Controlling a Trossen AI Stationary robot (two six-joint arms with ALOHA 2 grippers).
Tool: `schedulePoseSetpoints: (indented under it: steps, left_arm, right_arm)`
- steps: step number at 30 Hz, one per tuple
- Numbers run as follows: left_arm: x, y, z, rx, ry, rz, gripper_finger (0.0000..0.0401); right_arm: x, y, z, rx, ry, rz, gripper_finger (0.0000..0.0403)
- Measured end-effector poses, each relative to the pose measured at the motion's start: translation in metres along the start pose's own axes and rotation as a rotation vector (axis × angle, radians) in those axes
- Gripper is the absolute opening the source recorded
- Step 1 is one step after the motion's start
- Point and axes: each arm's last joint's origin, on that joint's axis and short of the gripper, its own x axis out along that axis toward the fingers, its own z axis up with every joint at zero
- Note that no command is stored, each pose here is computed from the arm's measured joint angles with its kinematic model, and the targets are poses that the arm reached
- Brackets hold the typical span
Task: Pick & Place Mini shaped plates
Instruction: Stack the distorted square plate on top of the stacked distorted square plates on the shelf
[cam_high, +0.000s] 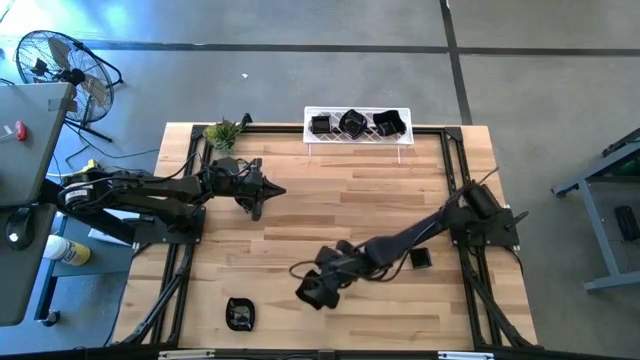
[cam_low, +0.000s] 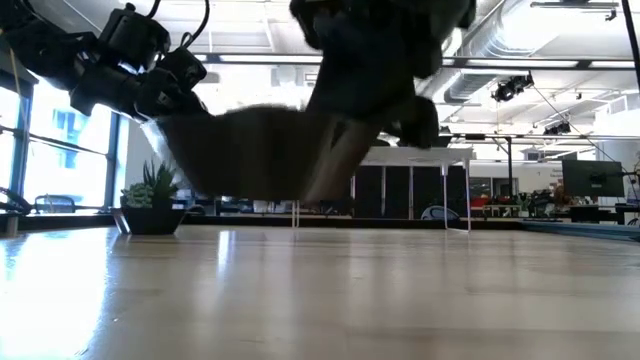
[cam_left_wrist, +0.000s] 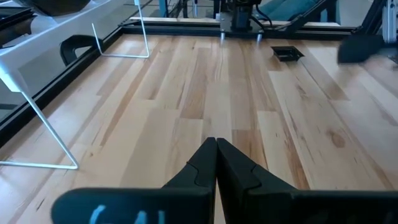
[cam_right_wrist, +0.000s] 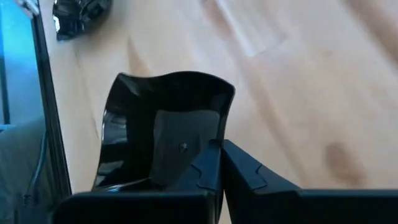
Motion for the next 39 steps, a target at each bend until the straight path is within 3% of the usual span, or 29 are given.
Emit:
schedulePoseSetpoints:
  steps: [3, 7, 11, 17, 25, 39]
  left_arm:
    - [0.000, 0.000, 0.000, 0.000, 0.002, 0.000, 0.0001]
    - [0.000, 0.000, -0.001, -0.001, 0.006, 0.000, 0.0001]
    - [0.000, 0.000, -0.001, 0.000, 0.006, -0.001, 0.0001]
    - [0.000, 0.000, 0.000, 0.001, 0.004, 0.000, 0.0001]
    - [0.000, 0.000, 0.000, 0.003, -0.004, -0.013, 0.0001]
    - [0.000, 0.000, 0.000, 0.006, -0.003, -0.007, 0.0001]
  right_arm:
    - [-0.021, -0.011, 0.012, -0.016, 0.015, -0.050, 0.0007]
    - [-0.051, -0.032, 0.021, -0.062, 0.055, -0.209, 0.0003]
    - [-0.058, -0.071, 0.011, -0.062, 0.127, -0.312, 0.0003]
    - [-0.071, -0.138, -0.015, 0.034, 0.066, -0.233, 0.0003]
    - [-0.092, -0.226, -0.059, 0.166, 0.023, -0.239, 0.0003]
    - [-0.121, -0.287, -0.054, 0.119, -0.089, -0.325, 0.0008]
